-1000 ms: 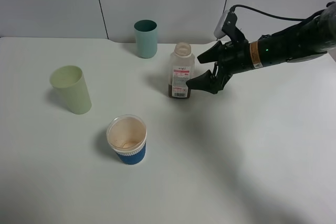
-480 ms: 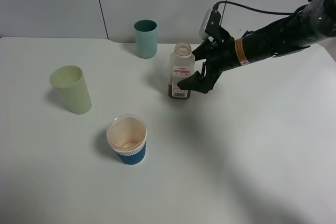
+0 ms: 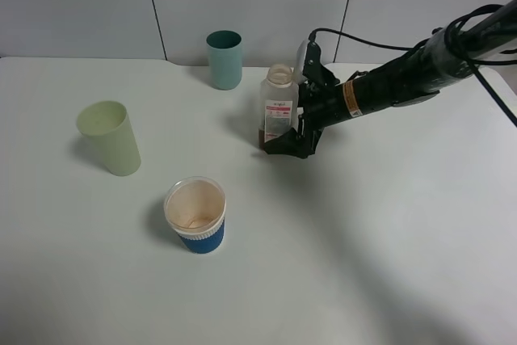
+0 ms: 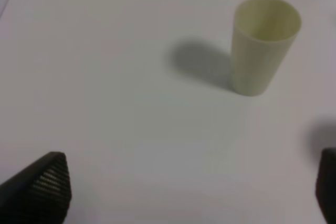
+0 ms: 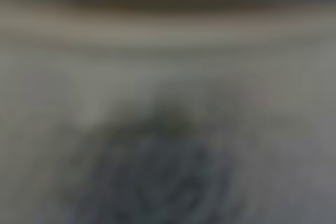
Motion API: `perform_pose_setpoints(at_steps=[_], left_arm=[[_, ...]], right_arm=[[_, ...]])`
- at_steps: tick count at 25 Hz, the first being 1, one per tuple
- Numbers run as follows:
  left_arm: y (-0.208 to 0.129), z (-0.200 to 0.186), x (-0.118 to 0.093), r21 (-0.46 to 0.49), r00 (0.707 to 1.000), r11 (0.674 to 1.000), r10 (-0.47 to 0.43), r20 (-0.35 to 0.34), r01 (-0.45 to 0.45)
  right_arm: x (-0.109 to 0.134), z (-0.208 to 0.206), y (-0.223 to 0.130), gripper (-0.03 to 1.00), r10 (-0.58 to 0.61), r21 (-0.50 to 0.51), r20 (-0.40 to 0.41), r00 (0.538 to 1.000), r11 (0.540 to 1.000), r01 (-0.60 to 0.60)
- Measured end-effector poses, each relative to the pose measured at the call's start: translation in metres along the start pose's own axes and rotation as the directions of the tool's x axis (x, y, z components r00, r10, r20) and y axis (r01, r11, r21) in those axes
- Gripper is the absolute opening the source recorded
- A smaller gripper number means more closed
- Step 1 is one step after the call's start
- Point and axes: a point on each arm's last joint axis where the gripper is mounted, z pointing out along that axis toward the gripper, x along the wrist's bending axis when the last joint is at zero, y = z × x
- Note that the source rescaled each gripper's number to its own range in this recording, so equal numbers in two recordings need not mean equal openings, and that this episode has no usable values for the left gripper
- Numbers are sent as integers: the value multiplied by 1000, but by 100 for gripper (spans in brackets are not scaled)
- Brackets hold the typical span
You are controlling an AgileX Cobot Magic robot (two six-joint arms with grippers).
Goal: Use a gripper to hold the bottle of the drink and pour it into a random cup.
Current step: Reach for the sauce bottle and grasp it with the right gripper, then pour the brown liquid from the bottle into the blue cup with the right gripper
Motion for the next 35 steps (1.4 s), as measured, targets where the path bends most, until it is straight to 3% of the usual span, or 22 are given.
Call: perform_pose_setpoints(at_steps=[6, 10, 13, 18, 19, 26, 35], left_arm=[[0, 0, 0, 0, 1000, 1000, 0, 0, 0], [0, 0, 0, 0, 1000, 1000, 0, 0, 0], [0, 0, 0, 0, 1000, 1000, 0, 0, 0], [0, 0, 0, 0, 1000, 1000, 0, 0, 0], [0, 0, 0, 0, 1000, 1000, 0, 0, 0], [0, 0, 0, 0, 1000, 1000, 0, 0, 0], [0, 0, 0, 0, 1000, 1000, 0, 0, 0]], right_arm=[[-2, 5, -3, 96, 30, -33, 0, 1000, 999, -30], [-2, 5, -2, 85, 30, -39, -5, 1000, 999, -30], [-1, 5, -1, 64, 29, -46, -11, 1000, 998, -30], [-2, 5, -1, 14, 72, -48, -12, 997, 996, -72], [-2, 5, -1, 8, 91, -49, -12, 996, 995, -92], [-2, 5, -1, 8, 188, -50, -14, 982, 981, -188], [-1, 1, 11, 8, 137, -29, -18, 990, 990, -137]])
